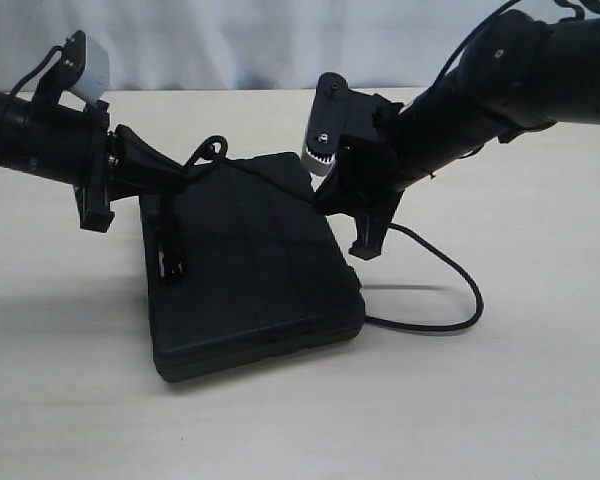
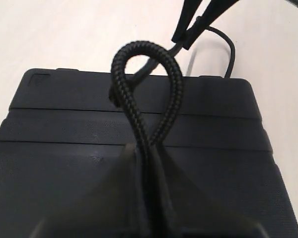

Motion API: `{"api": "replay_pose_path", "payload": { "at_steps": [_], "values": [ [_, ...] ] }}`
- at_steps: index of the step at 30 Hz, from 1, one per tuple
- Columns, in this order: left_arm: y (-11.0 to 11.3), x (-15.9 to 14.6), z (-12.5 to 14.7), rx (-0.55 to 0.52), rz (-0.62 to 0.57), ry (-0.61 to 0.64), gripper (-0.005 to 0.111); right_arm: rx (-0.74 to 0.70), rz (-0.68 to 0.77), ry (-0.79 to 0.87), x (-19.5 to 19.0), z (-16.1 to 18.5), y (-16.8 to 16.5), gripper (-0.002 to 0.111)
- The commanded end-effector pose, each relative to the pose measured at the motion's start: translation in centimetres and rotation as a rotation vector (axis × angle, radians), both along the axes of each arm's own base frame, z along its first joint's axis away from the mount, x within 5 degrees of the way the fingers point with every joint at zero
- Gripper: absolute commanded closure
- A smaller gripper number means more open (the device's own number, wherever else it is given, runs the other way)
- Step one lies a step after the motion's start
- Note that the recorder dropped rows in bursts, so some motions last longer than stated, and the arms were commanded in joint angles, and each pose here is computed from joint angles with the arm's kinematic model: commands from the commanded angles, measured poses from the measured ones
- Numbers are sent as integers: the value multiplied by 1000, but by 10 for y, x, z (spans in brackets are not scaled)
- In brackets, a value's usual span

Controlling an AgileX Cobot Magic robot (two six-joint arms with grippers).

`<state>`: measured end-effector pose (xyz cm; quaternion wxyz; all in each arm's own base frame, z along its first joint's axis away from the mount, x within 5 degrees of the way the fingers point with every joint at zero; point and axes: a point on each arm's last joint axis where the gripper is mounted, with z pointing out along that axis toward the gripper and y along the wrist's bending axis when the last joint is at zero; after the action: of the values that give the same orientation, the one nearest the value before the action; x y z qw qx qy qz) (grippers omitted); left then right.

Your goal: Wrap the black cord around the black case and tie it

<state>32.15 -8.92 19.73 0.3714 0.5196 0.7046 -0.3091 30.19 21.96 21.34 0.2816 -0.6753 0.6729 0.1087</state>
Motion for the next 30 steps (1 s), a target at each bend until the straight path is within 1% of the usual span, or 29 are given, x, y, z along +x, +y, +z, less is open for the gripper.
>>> {"api": "replay_pose_path", "payload": {
  "at_steps": [1, 12, 22, 27, 30],
  "values": [
    [-1, 1, 3, -38, 4, 1, 107, 10, 41, 12, -4, 2, -1, 104],
    [-1, 3, 3, -29, 15, -3, 107, -8, 109, 4, -10, 10, -3, 104],
    [-1, 1, 3, -32, 1, 1, 107, -36, 128, -36, -10, 13, -6, 104],
    [-2, 1, 2, -40, -8, 9, 107, -28, 135, -94, -6, 14, -5, 104],
    [-3, -1, -3, -67, -39, 45, 107, 3, 144, -127, -4, 15, -2, 104]
  ]
}}
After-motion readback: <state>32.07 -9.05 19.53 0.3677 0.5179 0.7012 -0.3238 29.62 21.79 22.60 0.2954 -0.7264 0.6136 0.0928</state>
